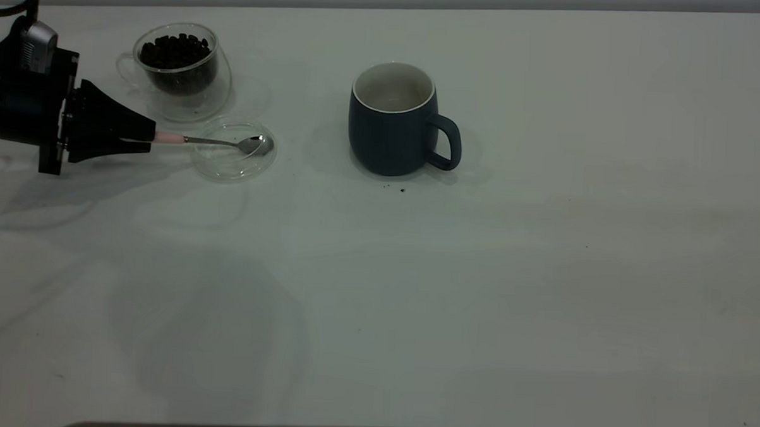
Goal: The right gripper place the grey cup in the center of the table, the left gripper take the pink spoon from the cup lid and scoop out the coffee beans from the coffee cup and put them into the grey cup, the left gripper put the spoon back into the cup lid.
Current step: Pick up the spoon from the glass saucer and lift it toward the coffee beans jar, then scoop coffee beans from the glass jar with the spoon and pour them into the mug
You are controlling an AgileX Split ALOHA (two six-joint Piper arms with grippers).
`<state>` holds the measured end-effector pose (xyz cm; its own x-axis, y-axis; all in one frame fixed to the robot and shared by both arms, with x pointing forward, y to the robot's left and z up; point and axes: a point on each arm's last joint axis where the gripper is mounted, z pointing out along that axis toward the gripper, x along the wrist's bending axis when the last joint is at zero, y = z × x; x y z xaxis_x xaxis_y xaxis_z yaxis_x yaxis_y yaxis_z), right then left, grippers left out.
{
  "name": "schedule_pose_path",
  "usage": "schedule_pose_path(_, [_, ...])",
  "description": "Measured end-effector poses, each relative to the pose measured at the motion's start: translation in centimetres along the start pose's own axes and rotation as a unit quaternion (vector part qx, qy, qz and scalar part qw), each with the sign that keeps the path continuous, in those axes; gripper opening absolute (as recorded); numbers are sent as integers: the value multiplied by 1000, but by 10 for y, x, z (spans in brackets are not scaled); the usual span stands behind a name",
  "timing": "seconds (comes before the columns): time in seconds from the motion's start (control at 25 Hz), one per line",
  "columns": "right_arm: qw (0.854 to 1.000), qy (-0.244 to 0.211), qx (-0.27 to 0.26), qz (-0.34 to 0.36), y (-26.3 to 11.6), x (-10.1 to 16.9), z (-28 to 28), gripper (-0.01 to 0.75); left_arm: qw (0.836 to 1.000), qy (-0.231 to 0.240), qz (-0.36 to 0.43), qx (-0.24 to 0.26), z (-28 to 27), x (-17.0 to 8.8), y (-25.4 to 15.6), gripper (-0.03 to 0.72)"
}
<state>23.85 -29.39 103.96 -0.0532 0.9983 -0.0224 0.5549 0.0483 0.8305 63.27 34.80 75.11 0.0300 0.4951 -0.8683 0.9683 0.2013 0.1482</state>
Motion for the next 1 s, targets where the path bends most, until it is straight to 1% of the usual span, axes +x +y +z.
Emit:
schedule_pose_path(0.08, [1000, 0, 0, 0, 0, 0, 0, 591, 1000, 0, -1, 0, 0, 0, 0, 128])
schedule_pose_path(0.28, [1000, 0, 0, 0, 0, 0, 0, 591, 1000, 5, 10, 7, -3, -4, 1, 127])
schedule_pose_path(0.52, [1000, 0, 0, 0, 0, 0, 0, 591, 999, 26, 27, 16, -25, -22, 9, 127])
schedule_pose_path(0.72, [1000, 0, 0, 0, 0, 0, 0, 591, 996, 54, 43, 48, -44, -37, 11, 127])
schedule_pose_path(0.84, [1000, 0, 0, 0, 0, 0, 0, 591, 995, 59, 73, 41, -59, -57, 18, 127])
schedule_pose_path(0.92, [1000, 0, 1, 0, 0, 0, 0, 591, 992, 66, 109, 22, -73, -78, 25, 127])
schedule_pose_path(1.0, [1000, 0, 1, 0, 0, 0, 0, 591, 985, 82, 151, -3, -87, -98, 33, 127])
